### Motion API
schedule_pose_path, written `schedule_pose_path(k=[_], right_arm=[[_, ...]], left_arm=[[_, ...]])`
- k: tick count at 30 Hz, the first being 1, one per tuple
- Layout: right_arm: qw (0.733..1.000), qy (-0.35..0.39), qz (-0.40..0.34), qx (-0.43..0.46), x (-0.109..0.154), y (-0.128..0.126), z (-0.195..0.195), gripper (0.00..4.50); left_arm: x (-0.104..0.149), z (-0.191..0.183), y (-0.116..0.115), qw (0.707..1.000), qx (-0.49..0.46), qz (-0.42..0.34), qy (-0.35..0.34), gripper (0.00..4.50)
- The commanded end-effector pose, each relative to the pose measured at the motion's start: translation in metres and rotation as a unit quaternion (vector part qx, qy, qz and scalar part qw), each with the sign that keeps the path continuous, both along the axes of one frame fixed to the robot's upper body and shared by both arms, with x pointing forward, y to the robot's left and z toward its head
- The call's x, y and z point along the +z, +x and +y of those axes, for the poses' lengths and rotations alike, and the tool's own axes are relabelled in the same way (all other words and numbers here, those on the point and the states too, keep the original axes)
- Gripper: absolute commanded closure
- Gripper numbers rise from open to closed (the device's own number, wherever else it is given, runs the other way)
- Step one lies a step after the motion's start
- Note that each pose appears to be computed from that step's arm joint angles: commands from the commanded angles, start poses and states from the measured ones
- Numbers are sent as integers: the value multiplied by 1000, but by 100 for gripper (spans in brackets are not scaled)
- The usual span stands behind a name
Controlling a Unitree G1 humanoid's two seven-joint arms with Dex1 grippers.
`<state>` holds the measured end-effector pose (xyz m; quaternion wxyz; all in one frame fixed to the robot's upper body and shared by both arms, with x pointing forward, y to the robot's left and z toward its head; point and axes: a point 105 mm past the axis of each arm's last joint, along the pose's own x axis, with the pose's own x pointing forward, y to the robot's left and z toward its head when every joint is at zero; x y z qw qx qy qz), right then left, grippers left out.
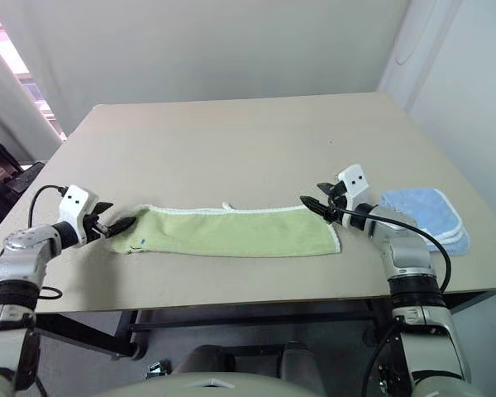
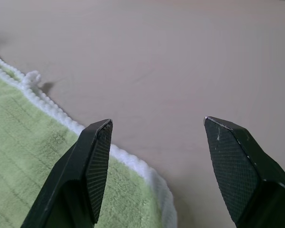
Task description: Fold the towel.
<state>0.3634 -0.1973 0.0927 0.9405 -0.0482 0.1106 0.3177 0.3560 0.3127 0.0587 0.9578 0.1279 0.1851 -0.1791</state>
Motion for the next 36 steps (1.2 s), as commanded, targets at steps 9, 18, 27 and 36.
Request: schedule_pose_path(k=[9, 18, 27, 36], right_arm=[[996, 59, 66, -23, 11, -15, -23, 129], [933, 215, 290, -15, 16, -48, -38, 129], [851, 346, 394, -28, 21, -83, -52, 129], [817, 351, 457, -7, -8, -114, -32, 129]], left_arm=[[33, -10, -12, 996, -44, -22, -76, 22], [57, -33, -51, 987, -121, -2, -108, 22], [48, -78, -65, 975, -213, -11, -68, 22], [34, -115, -62, 962, -267, -5, -57, 22]])
